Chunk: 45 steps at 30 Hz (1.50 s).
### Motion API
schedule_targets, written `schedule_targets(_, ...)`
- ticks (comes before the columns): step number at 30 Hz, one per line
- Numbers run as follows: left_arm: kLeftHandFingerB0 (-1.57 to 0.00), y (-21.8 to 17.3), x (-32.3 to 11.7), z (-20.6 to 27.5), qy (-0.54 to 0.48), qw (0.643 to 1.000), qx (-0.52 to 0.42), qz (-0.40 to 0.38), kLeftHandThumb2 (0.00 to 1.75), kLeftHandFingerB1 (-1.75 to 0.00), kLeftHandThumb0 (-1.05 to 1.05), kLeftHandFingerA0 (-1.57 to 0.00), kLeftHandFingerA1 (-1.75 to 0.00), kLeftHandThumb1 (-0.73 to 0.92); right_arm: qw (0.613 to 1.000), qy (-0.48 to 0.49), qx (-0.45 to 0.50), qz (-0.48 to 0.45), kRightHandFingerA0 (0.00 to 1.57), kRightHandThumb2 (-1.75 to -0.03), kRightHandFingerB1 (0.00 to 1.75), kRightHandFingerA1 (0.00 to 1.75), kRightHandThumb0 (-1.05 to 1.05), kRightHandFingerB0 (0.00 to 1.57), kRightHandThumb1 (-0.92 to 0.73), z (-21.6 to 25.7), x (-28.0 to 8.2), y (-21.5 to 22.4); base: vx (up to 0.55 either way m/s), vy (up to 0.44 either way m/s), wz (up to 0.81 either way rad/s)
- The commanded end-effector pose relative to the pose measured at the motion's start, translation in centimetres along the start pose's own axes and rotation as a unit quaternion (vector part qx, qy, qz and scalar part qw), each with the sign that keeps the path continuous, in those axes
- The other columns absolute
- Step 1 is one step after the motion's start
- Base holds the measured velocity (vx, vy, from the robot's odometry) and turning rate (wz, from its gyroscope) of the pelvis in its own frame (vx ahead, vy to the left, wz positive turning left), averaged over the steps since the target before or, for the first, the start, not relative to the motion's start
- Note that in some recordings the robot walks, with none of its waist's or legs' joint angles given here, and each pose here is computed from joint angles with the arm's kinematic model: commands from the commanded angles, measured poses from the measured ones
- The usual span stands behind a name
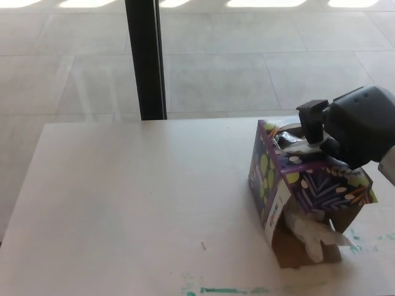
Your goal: The robot uses its right hand to pull out a tissue from the tissue box kept in the middle of the desk and put it on the right side
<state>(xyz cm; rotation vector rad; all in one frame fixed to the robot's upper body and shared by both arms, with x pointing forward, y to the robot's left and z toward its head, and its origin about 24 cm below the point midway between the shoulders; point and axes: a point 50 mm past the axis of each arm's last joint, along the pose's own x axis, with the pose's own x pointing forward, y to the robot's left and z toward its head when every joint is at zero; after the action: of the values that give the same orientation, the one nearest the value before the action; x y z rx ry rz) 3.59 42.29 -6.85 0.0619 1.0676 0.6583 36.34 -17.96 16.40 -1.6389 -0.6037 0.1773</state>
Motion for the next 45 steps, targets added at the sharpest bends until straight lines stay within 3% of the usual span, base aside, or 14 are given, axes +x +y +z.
schedule_targets(1,-0.53,0.7,-0.3,-0.6,-0.015,1.0,-0.012,0.01,0.66,-0.48,-0.71,-0.56,-0.63,0.9,0.981,-0.008,-0.012,-0.194,0.88,-1.06,1.7,1.75,-0.23,0.61,-0.42,-1.1,-1.2,-1.5,0.0,0.0,0.0)
schedule_targets(9,-0.52,0.8,-0.4,-0.9,-0.016,1.0,0.002,0.011,0.66,-0.47,-0.74,-0.55,-0.62,0.9,0.964,0.004,-0.022,-0.265,0.96,-1.17,1.68,1.75,-0.24,0.67,-0.34,-1.6,0.2,-3.9,0.0,0.0,0.0)
schedule_targets(13,-0.52,0.8,-0.5,-0.8,-0.019,1.0,0.005,0.009,0.67,-0.48,-0.73,-0.55,-0.63,0.91,0.946,0.028,-0.019,-0.323,0.94,-1.2,1.67,1.75,-0.27,0.67,-0.36,-2.0,0.8,-5.1,0.0,0.0,0.0)
schedule_targets(14,-0.53,0.8,-0.5,-0.8,-0.019,1.0,0.008,0.012,0.67,-0.47,-0.74,-0.57,-0.64,0.91,0.94,0.049,-0.002,-0.337,0.93,-1.23,1.65,1.75,-0.33,0.71,-0.46,-2.3,1.0,-5.5,0.0,0.0,0.0)
schedule_targets(15,-0.52,0.8,-0.5,-0.8,-0.019,1.0,0.006,0.015,0.67,-0.47,-0.74,-0.58,-0.64,0.91,0.935,0.058,0.003,-0.35,0.95,-1.24,1.58,1.75,-0.31,0.78,-0.44,-2.5,1.0,-5.6,0.0,0.0,0.0)
schedule_targets(16,-0.53,0.8,-0.5,-0.8,-0.022,1.0,0.004,0.015,0.67,-0.48,-0.74,-0.58,-0.64,0.91,0.929,0.071,0.016,-0.363,1.24,-1.21,1.29,1.44,-0.32,0.98,-0.4,-2.8,1.1,-5.9,0.0,0.0,0.0)
schedule_targets(17,-0.53,0.8,-0.5,-0.8,-0.022,1.0,0.005,0.014,0.67,-0.48,-0.74,-0.58,-0.64,0.91,0.926,0.079,0.021,-0.368,1.25,-1.21,1.3,1.45,-0.3,0.97,-0.4,-2.9,1.1,-6.1,0.0,0.0,0.0)
schedule_targets(19,-0.53,0.8,-0.5,-0.8,-0.021,1.0,0.006,0.014,0.67,-0.48,-0.74,-0.58,-0.64,0.91,0.925,0.082,0.021,-0.371,1.25,-1.21,1.3,1.45,-0.3,0.97,-0.4,-3.0,1.1,-6.2,0.0,0.0,0.0)
schedule_targets(20,-0.52,0.8,-0.5,-0.8,-0.021,1.0,-0.001,0.01,0.67,-0.47,-0.74,-0.54,-0.61,0.91,0.924,0.087,0.021,-0.372,0.96,-1.3,1.61,1.75,-0.23,0.74,-0.41,-3.2,1.2,-6.4,0.0,0.0,0.0)
schedule_targets(26,-0.52,1.1,-0.6,-1.3,-0.011,1.0,0.007,0.016,0.67,-0.47,-0.75,-0.54,-0.6,0.91,0.914,0.098,-0.005,-0.393,0.96,-1.27,1.54,1.75,-0.28,0.8,-0.43,-3.5,1.3,-7.1,0.0,0.0,0.0)
schedule_targets(28,-0.51,1.1,-0.6,-1.4,-0.01,1.0,0.003,0.017,0.67,-0.48,-0.74,-0.54,-0.67,0.91,0.907,0.111,-0.001,-0.406,0.92,-1.2,1.56,1.75,-0.26,0.77,-0.47,-4.2,1.4,-8.7,0.0,0.0,0.0)
schedule_targets(31,-0.53,1.2,-0.7,-1.5,-0.01,1.0,0.014,0.019,0.67,-0.46,-0.74,-0.57,-0.61,0.92,0.903,0.111,-0.008,-0.414,0.93,-1.21,1.58,1.75,-0.27,0.76,-0.51,-5.0,1.4,-10.4,0.0,0.0,0.0)
schedule_targets(39,-0.52,1.7,-0.8,-1.5,-0.013,1.0,0.002,0.019,0.67,-0.49,-0.74,-0.56,-0.65,0.91,0.892,0.12,-0.06,-0.432,0.88,-1.31,1.52,1.75,-0.23,0.76,-0.42,-7.2,0.8,-14.0,0.0,0.0,0.0)
schedule_targets(45,-0.56,2.0,-0.9,-1.7,-0.009,0.999,0.007,0.03,0.67,-0.48,-0.77,-0.6,-0.65,0.9,0.876,0.14,-0.083,-0.453,0.94,-1.27,1.57,1.75,-0.23,0.77,-0.42,-8.8,0.1,-16.5,0.0,0.0,0.0)
